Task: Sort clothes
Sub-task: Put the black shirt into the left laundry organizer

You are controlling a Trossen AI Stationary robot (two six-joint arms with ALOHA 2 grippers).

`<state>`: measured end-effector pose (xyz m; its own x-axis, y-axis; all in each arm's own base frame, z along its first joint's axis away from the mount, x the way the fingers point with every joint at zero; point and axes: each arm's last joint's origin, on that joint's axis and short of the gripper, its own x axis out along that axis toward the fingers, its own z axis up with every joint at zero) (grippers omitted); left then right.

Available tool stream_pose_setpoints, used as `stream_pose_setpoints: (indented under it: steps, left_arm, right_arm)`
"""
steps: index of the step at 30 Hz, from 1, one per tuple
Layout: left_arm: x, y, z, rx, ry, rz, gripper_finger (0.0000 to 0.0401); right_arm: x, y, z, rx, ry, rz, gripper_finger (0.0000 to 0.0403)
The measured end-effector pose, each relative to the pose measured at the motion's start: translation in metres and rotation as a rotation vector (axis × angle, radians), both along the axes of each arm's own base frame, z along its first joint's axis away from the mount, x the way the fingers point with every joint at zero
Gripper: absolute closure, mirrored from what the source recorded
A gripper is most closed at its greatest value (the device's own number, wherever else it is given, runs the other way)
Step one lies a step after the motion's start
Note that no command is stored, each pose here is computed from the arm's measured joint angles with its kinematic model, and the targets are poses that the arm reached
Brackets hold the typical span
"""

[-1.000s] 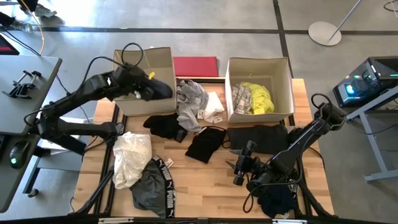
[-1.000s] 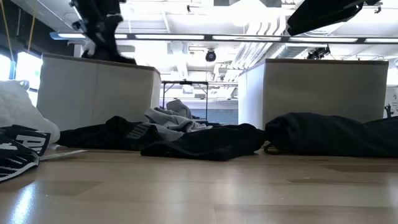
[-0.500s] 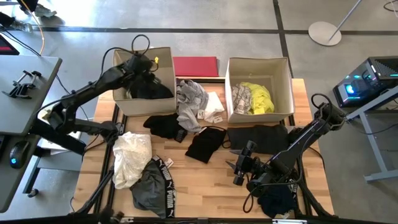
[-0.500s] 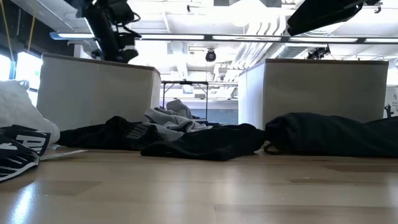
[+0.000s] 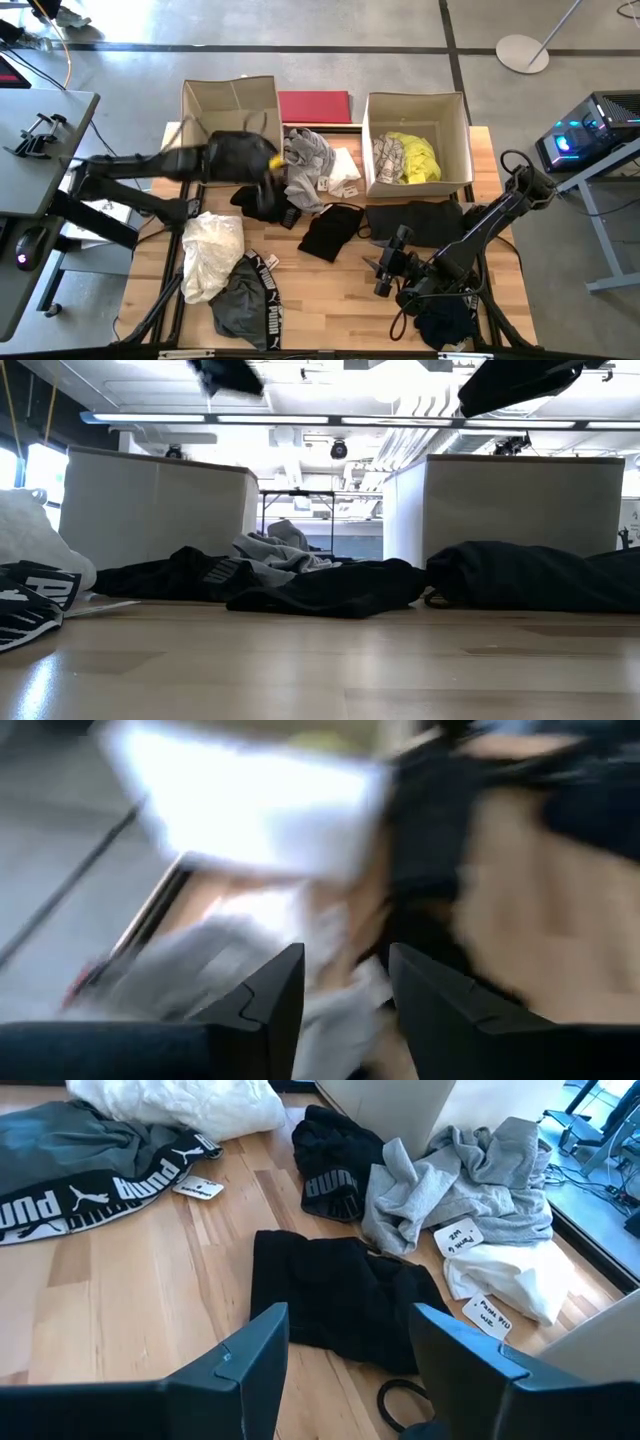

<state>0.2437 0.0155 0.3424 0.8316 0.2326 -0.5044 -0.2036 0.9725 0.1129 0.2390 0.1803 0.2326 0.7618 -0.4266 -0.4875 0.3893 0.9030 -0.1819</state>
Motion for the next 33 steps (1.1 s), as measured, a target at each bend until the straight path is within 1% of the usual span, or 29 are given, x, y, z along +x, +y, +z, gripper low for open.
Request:
stream_pose_setpoints:
  steps: [2,5,9,12,14,18,21,23,26,28,31,33]
  left_arm:
    - [0.012,-0.026,-0.004,0.051,-0.057,-0.116,0.0269]
    - [0.03,-0.057,-0.017,0.061,-0.132,-0.229,0.027]
    - [0.058,-0.081,-0.047,0.032,-0.189,-0.278,0.027]
    - [0.085,-0.09,-0.082,0.037,-0.158,-0.284,0.027]
    - [0.101,-0.088,-0.108,0.045,-0.12,-0.265,0.027]
    - [0.132,-0.075,-0.149,0.038,-0.007,-0.167,0.027]
    - [0.149,-0.062,-0.171,0.038,0.084,-0.125,0.0264]
    - [0.157,-0.053,-0.185,0.028,0.138,-0.091,0.0253]
    - [0.164,-0.04,-0.2,-0.014,0.184,-0.043,0.0227]
    - [0.169,-0.033,-0.206,-0.046,0.19,-0.055,0.0206]
    - [0.169,-0.026,-0.217,-0.088,0.226,-0.051,0.0176]
    - [0.167,-0.024,-0.225,-0.096,0.275,-0.037,0.0163]
  right_arm:
    - [0.0,0.0,0.0,0.0,0.0,0.0,0.0206]
    - [0.0,0.0,0.0,0.002,-0.001,0.0,0.0206]
    - [0.0,0.001,0.0,0.019,0.004,0.011,0.0206]
    - [-0.001,0.003,0.0,0.021,0.007,0.02,0.0206]
    - [-0.001,0.003,0.0,0.013,0.013,0.027,0.0206]
    - [-0.001,0.003,0.0,0.005,0.017,0.032,0.0206]
    - [-0.001,0.003,0.0,-0.012,0.015,0.03,0.0206]
    - [-0.001,0.002,0.0,-0.02,0.017,0.03,0.0206]
    - [-0.002,0.002,0.0,-0.021,0.019,0.03,0.0206]
    - [-0.002,0.002,0.0,-0.021,0.019,0.03,0.0206]
    - [-0.002,0.002,0.0,-0.015,0.016,0.026,0.0206]
    - [-0.002,0.002,0.0,-0.005,0.012,0.021,0.0206]
